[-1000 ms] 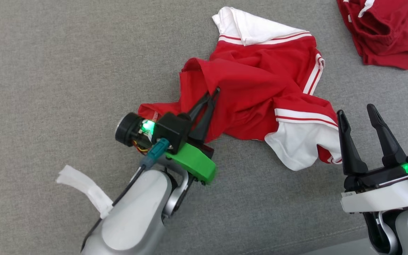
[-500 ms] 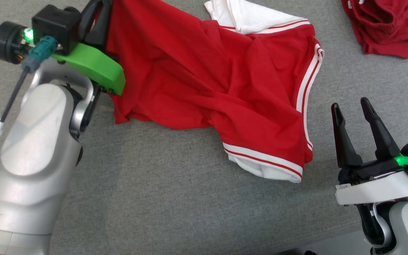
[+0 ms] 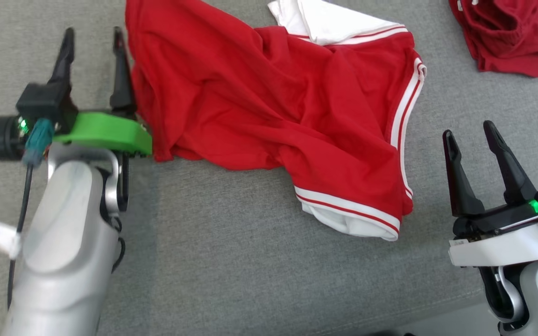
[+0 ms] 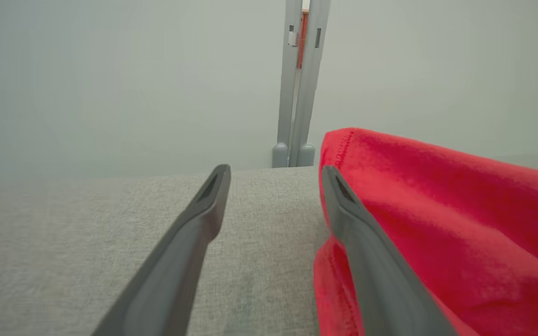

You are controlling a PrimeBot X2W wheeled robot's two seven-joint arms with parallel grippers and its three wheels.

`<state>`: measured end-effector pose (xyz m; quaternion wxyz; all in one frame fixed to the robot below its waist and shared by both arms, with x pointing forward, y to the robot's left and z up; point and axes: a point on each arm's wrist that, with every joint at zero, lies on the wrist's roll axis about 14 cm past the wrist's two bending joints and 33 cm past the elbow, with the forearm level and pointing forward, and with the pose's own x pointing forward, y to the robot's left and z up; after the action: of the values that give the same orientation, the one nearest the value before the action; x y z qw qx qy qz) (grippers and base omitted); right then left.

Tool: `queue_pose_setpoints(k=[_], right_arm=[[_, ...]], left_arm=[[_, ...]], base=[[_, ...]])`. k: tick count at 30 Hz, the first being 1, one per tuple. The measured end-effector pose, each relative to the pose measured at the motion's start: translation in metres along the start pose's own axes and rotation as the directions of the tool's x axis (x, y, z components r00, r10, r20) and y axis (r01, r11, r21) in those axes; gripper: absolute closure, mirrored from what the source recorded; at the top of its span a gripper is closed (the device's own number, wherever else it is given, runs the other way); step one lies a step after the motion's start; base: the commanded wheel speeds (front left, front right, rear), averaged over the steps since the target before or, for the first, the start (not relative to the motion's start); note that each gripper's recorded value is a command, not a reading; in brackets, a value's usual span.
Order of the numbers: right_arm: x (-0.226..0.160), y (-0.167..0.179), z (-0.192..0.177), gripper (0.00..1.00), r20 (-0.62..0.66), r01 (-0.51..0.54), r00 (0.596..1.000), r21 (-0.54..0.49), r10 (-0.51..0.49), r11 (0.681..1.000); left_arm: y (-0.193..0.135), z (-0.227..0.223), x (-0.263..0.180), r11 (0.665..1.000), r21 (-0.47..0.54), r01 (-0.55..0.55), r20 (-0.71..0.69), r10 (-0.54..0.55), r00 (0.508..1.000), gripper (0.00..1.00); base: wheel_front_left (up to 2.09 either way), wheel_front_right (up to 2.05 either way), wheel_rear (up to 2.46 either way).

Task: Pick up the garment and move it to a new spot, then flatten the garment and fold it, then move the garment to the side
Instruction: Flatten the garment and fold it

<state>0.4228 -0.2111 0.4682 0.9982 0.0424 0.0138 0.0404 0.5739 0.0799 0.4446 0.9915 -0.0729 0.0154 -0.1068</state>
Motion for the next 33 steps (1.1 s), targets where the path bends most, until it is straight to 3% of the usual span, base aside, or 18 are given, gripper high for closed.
queue_pose_setpoints(k=[3,17,29,33], right_arm=[[0.001,0.003,0.009,0.00,0.017,-0.012,1.000,-0.017,0.012,1.000],[-0.019,0.023,0.032,0.00,0.023,-0.064,0.998,-0.030,0.065,0.997],[-0.022,0.024,0.041,0.00,0.042,-0.065,0.997,-0.033,0.067,0.997],[-0.021,0.024,0.040,0.00,0.037,-0.064,0.997,-0.032,0.065,0.997]], left_arm=[[0.010,0.020,-0.024,0.999,0.023,-0.049,0.071,0.047,0.996,0.00],[0.023,0.026,-0.143,0.984,0.074,-0.160,0.045,0.157,0.987,0.00],[0.017,0.036,-0.151,0.986,0.075,-0.149,0.067,0.144,0.987,0.00],[0.003,0.032,-0.147,0.992,0.083,-0.098,0.045,0.094,0.995,0.00]], base=[[0.00,0.00,0.00],[0.00,0.00,0.00],[0.00,0.00,0.00],[0.00,0.00,0.00]])
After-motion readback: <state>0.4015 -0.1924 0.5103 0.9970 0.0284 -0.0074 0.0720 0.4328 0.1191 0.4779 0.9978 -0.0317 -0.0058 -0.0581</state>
